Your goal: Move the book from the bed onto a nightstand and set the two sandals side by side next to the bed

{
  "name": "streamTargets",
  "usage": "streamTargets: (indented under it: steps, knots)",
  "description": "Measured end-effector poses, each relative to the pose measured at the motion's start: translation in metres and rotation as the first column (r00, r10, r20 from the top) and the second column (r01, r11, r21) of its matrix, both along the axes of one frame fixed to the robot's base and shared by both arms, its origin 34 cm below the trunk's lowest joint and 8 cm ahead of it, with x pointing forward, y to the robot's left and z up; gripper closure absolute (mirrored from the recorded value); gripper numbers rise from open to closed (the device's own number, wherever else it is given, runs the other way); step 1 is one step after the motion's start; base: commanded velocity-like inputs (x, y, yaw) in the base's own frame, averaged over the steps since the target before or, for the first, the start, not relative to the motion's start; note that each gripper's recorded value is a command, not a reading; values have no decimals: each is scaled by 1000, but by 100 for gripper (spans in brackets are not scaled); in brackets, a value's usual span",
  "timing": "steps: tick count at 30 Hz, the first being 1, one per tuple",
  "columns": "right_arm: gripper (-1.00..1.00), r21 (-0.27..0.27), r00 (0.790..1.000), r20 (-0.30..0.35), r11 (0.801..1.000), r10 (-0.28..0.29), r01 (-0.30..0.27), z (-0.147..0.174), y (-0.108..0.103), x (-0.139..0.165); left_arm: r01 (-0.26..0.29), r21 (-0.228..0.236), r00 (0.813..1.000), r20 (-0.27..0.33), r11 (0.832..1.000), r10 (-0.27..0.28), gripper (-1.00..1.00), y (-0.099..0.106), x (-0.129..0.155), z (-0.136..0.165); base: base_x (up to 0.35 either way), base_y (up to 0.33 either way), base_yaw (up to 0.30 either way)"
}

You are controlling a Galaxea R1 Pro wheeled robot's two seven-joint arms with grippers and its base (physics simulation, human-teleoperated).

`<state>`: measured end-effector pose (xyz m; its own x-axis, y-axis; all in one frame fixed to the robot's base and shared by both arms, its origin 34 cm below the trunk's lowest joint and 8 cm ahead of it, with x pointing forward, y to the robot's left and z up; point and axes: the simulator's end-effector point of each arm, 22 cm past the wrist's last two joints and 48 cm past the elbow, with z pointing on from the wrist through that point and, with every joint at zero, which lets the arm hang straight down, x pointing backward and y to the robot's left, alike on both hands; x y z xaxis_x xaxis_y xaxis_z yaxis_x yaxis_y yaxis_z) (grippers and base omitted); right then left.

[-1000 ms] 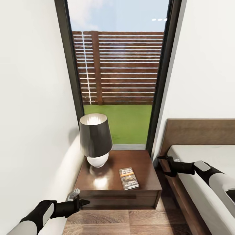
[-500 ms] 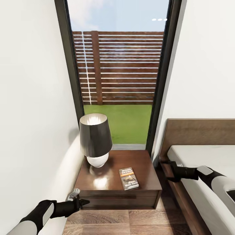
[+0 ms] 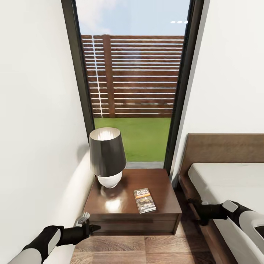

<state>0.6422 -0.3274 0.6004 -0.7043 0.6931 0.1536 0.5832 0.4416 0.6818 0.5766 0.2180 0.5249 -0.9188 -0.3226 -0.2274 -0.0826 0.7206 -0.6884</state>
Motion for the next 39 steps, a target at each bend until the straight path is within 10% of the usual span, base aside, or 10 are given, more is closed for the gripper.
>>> streamTargets:
  steps: [17, 39]
  knots:
    - [-100, -22, 987, -147, 998, 63, -67, -81, 34, -90, 2, -2, 1000, -8, 1000, -2, -100, -4, -9, -9, 0, 0, 0]
    - [-100, -67, 984, -170, 996, 47, -59, -117, 39, -129, 51, 48, 999, -6, 998, -51, -100, -5, -31, -30, 0, 0, 0]
